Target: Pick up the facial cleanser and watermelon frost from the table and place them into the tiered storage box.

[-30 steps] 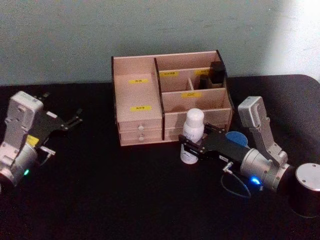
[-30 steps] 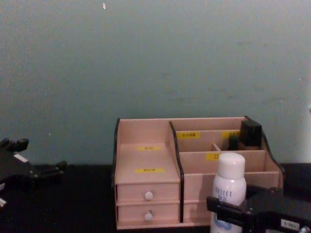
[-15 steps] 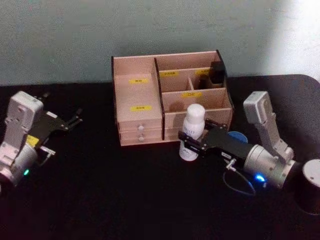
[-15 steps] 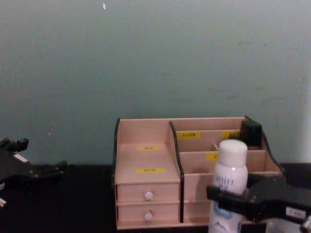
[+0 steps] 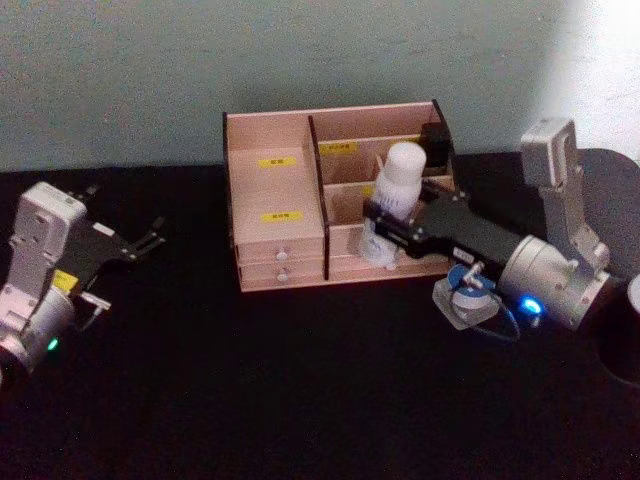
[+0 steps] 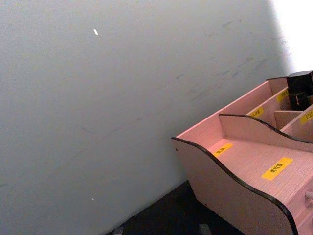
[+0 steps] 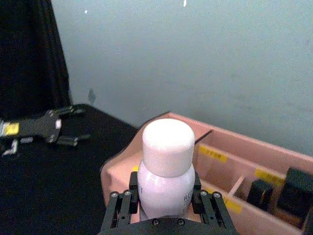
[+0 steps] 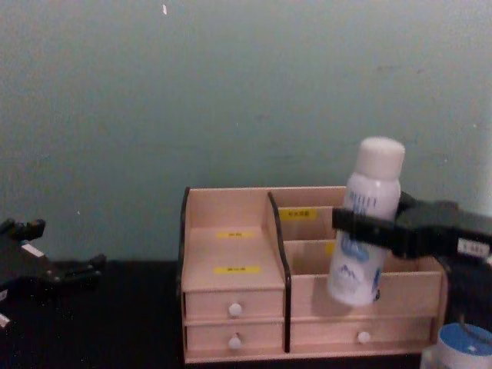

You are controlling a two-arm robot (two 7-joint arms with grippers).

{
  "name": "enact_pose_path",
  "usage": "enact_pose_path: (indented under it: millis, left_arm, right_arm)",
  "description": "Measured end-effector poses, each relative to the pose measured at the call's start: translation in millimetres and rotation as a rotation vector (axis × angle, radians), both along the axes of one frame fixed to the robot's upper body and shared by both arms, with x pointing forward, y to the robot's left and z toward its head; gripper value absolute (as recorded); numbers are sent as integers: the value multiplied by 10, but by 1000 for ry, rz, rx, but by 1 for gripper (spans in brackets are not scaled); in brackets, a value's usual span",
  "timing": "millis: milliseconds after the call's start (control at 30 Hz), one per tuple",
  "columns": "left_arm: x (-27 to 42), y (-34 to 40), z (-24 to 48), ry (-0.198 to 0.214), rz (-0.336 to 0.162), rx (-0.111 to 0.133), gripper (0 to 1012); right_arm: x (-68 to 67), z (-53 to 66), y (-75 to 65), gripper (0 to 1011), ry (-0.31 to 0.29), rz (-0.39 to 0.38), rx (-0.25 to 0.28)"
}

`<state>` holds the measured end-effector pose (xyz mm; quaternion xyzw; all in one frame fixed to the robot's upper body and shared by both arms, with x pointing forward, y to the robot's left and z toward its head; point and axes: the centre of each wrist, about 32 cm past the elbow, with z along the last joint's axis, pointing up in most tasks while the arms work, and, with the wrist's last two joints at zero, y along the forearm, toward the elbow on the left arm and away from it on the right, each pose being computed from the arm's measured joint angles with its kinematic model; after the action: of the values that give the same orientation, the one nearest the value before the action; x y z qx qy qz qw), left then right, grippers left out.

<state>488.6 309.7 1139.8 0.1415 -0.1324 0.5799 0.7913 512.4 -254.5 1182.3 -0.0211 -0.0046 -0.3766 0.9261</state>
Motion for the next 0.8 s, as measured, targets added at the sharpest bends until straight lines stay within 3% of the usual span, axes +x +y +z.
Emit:
enact_pose_path:
  millis: [400,800]
  left_arm:
    - [0,0,0,0,0,0,1001]
    - [0,0,0,0,0,0,1001]
  right_arm:
    - [260,204,17,590,-58,-63,32]
    - [469,254,48,590,-62,-88,23]
